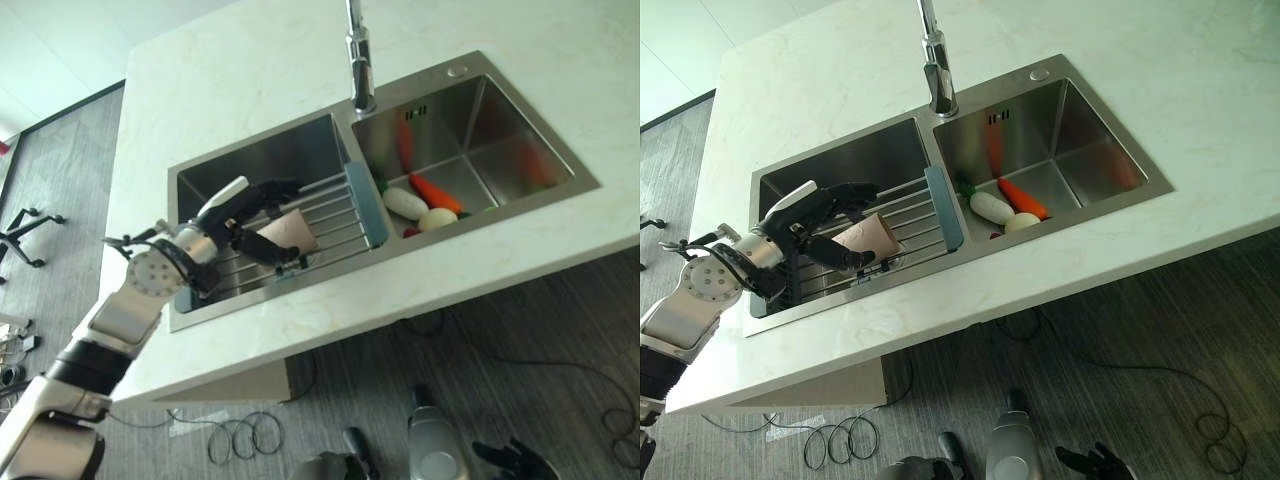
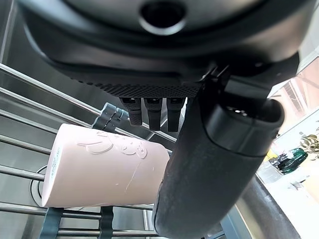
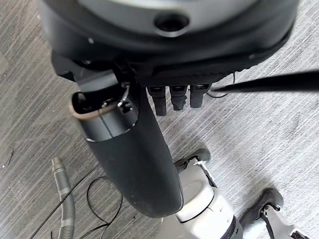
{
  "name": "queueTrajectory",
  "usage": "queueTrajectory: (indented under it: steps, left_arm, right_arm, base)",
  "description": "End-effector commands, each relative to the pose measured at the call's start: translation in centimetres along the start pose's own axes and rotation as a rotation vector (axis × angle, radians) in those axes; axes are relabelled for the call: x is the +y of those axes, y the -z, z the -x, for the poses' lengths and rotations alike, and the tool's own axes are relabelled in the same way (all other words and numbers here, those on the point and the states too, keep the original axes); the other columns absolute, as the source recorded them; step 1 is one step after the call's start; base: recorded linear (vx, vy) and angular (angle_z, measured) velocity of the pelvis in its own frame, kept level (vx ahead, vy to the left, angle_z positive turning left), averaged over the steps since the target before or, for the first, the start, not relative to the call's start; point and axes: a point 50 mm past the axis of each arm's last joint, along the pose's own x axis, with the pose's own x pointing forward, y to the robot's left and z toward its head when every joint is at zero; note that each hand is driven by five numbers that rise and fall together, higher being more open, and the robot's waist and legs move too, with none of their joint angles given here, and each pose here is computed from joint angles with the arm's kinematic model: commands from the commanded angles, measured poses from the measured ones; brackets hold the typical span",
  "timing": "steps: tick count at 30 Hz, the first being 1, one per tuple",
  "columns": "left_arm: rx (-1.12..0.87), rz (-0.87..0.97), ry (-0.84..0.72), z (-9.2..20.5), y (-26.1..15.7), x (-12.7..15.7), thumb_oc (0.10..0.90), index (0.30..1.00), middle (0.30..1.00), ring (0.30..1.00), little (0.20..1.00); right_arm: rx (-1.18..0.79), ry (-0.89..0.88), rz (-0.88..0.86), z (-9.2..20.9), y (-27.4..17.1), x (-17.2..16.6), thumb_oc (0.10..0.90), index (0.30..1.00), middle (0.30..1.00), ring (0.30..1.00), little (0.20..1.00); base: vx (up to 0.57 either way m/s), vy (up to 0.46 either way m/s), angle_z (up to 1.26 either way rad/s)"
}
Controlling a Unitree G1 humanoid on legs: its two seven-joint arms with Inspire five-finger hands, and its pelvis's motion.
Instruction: Place the dishes in the dishwasher.
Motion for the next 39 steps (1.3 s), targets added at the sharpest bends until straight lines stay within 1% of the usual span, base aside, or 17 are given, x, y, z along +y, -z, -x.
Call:
queueTrajectory:
  steps: [1, 7, 10, 13, 17, 25, 26, 32, 39]
  left_arm:
    - [-0.141, -0.056, -0.162, -0.3, -3.6, 3.8, 0.8, 0.9, 0.9, 0.9, 0.9]
    - [-0.099, -0.084, -0.172, -0.2, -2.9, 3.6, 0.8, 0.9, 0.9, 0.9, 0.9]
    - [-0.083, -0.129, -0.191, 0.0, -2.8, 3.7, 0.8, 0.9, 0.9, 0.9, 0.9]
    - [-0.066, -0.195, -0.191, 0.2, -2.6, 3.9, 0.8, 0.9, 0.9, 0.9, 0.9]
    - [-0.058, -0.225, -0.185, 0.2, -2.6, 4.0, 0.8, 0.9, 0.9, 0.9, 0.9]
    - [-0.019, -0.221, -0.194, 0.1, -2.1, 3.9, 0.8, 0.9, 0.9, 0.9, 0.9]
    - [-0.012, -0.193, -0.183, 0.0, -1.9, 3.8, 0.8, 0.9, 0.9, 0.9, 0.9]
    - [0.003, -0.186, -0.162, -0.4, -1.8, 3.2, 0.8, 0.9, 0.9, 0.9, 0.9]
    - [0.012, -0.175, -0.177, -0.5, -1.8, 3.4, 0.8, 0.9, 0.9, 0.9, 0.9]
  right_arm:
    - [-0.019, 0.028, 0.003, 0.3, 0.0, -1.2, 0.8, 0.9, 0.9, 0.9, 0.9]
    - [-0.02, 0.032, 0.003, 0.3, 0.0, -1.3, 0.8, 0.9, 0.9, 0.9, 0.9]
    - [-0.019, 0.039, 0.009, 0.3, 0.0, -1.3, 0.8, 0.9, 0.9, 0.9, 0.9]
    - [-0.028, 0.036, 0.064, 0.3, -0.1, -1.3, 0.8, 0.9, 0.9, 0.9, 0.9]
    - [-0.036, 0.03, 0.055, 0.3, -0.4, -1.0, 0.8, 0.9, 0.9, 0.9, 0.9]
    - [-0.052, 0.023, 0.052, 0.1, -1.2, -0.7, 0.8, 0.9, 0.9, 0.9, 0.9]
    - [-0.054, 0.023, 0.051, 0.1, -1.2, -0.7, 0.8, 0.9, 0.9, 0.9, 0.9]
    - [-0.08, 0.016, 0.047, 0.1, -2.1, -0.5, 0.8, 0.9, 0.9, 0.9, 0.9]
    - [-0.111, -0.009, 0.054, 0.0, -3.2, 0.2, 0.8, 0.9, 0.9, 0.9, 0.9]
  base:
    - [0.0, 0.0, 0.0]
    - [0.0, 0.0, 0.0]
    - [0.0, 0.0, 0.0]
    - [0.0, 0.0, 0.0]
    - [0.0, 0.0, 0.0]
    - [0.0, 0.0, 0.0]
    - [0.0, 0.0, 0.0]
    - [0.0, 0.0, 0.0]
    - [0.0, 0.0, 0.0]
